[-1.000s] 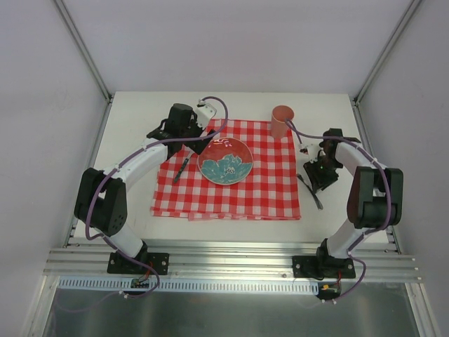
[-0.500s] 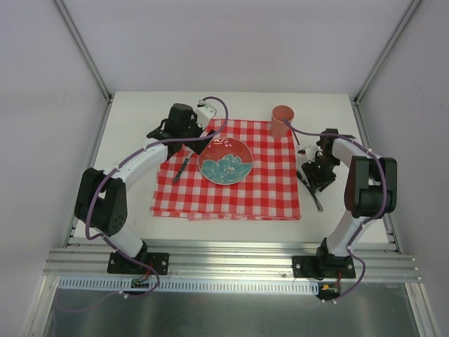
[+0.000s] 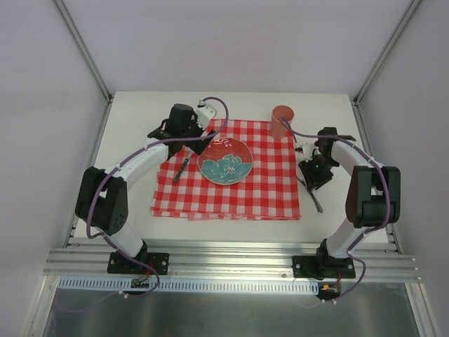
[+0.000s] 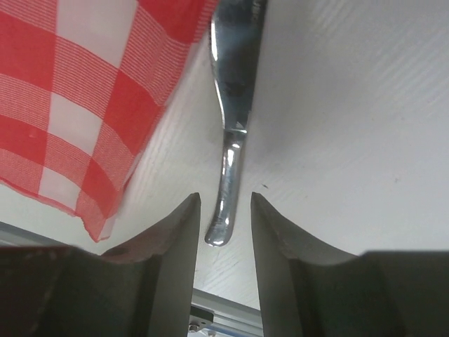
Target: Set the dinner table for one person
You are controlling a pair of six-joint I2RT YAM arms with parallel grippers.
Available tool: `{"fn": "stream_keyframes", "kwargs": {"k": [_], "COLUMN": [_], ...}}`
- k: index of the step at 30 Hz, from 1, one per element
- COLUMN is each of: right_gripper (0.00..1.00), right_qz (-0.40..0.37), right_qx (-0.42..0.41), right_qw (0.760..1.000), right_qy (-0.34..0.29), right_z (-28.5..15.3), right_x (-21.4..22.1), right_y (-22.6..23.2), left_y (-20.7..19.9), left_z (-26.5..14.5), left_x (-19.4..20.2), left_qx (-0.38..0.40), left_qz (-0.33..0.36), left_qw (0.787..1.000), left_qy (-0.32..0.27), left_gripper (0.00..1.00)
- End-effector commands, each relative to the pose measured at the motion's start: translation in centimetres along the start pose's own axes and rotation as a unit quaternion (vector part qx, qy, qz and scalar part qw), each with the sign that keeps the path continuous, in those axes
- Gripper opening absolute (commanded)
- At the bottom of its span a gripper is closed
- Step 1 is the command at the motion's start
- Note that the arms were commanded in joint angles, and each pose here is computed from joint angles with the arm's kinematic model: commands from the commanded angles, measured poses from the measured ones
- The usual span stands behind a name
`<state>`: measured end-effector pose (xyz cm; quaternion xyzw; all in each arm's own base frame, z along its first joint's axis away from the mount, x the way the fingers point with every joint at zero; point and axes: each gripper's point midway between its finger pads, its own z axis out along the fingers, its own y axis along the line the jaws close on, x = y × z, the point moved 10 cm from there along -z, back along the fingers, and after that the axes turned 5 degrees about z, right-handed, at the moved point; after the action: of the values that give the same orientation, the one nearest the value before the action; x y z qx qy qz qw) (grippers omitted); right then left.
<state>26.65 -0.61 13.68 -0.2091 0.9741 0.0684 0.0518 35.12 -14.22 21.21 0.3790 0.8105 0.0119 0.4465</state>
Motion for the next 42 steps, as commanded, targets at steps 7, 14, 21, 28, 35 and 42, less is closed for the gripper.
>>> {"fn": "stream_keyframes", "kwargs": {"k": [7, 14, 21, 28, 35, 42], "right_gripper": [0.38, 0.37, 0.36, 0.36, 0.36, 0.37], "right_qz": [-0.019, -0.038, -0.052, -0.029, -0.020, -0.036], "right_qx": [-0.019, -0.007, -0.001, 0.004, 0.005, 0.021], "right_qw": [0.999, 0.999, 0.999, 1.000, 1.000, 0.999], "right_qy": [0.025, 0.017, -0.016, -0.009, -0.015, 0.027], "right_z": [2.8, 2.5, -0.5, 1.0, 1.6, 3.4], "right_x": [-1.2, -2.2, -2.8, -3.9, -4.9, -4.3], "right_y": [1.7, 1.1, 1.4, 0.0, -0.5, -1.3], "left_y": [0.5, 0.6, 0.4, 0.2, 0.2, 0.2], "left_z": [-0.4, -0.7, 0.1, 0.8, 0.7, 0.5], "left_x": [-2.2, -2.2, -2.6, -4.1, -4.1, -4.0], "left_qx": [-0.025, -0.031, -0.025, -0.021, -0.024, -0.026], "left_qz": [0.011, 0.028, 0.026, 0.024, 0.026, 0.029], "left_qw": [0.999, 0.999, 0.999, 0.999, 0.999, 0.999], "left_qy": [-0.029, -0.025, -0.025, -0.039, -0.039, -0.038], "left_gripper": [0.99, 0.99, 0.99, 0.99, 0.99, 0.99]}}
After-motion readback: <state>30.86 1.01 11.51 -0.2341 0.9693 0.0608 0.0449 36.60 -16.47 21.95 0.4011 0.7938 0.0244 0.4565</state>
